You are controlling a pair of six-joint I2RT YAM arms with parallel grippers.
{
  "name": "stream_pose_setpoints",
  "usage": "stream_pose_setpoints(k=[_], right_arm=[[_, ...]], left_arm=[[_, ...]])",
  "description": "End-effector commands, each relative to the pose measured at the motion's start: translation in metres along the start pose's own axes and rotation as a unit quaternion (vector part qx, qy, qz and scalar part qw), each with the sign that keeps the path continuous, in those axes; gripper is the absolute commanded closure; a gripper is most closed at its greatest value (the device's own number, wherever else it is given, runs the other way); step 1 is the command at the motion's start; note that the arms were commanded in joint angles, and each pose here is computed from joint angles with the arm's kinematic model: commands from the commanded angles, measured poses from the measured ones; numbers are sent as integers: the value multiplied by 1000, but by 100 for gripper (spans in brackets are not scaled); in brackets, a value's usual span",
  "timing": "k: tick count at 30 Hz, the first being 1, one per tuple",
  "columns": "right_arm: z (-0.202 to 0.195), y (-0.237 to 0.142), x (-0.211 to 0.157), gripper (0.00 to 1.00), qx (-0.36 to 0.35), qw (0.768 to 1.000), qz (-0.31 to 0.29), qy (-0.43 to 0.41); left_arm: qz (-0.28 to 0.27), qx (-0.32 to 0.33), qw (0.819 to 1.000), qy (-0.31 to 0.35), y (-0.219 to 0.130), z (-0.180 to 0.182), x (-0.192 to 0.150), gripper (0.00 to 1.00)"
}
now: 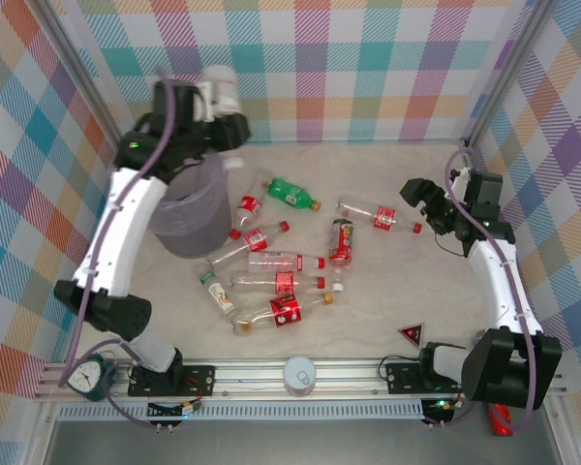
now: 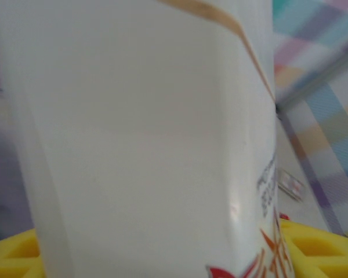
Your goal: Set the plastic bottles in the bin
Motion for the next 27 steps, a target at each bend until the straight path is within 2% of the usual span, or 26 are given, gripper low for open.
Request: stream_pose_setpoints(k=[1,5,12,24,27], right_arm=[[12,-2,13,8,23,1000,-14,-14],[12,0,14,8,27,999,-12,-13],[12,1,15,8,25,1000,-14,-12],[6,10,14,8,25,1000,0,-7],[6,10,13,8,25,1000,1,-9]], left_arm=[[-5,75,997,3,-32,45,3,100],[32,143,989,-1,-29,93,-6,100],[99,230,968,29,-10,133,-35,100],[162,233,959,17,27,160,-73,100],[183,226,957,14,38,166,-80,93]])
Point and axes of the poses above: each hand's point on the last joint's axis, 136 mm out from that joint toward the fingers, its own y axis out along the fingers, its own z axis along the line the jaws close on, x = y × z, the point moved 4 cm from there along -y, back along the fingers, and after that the axes turned 6 degrees about -y, right-handed, at the moved point
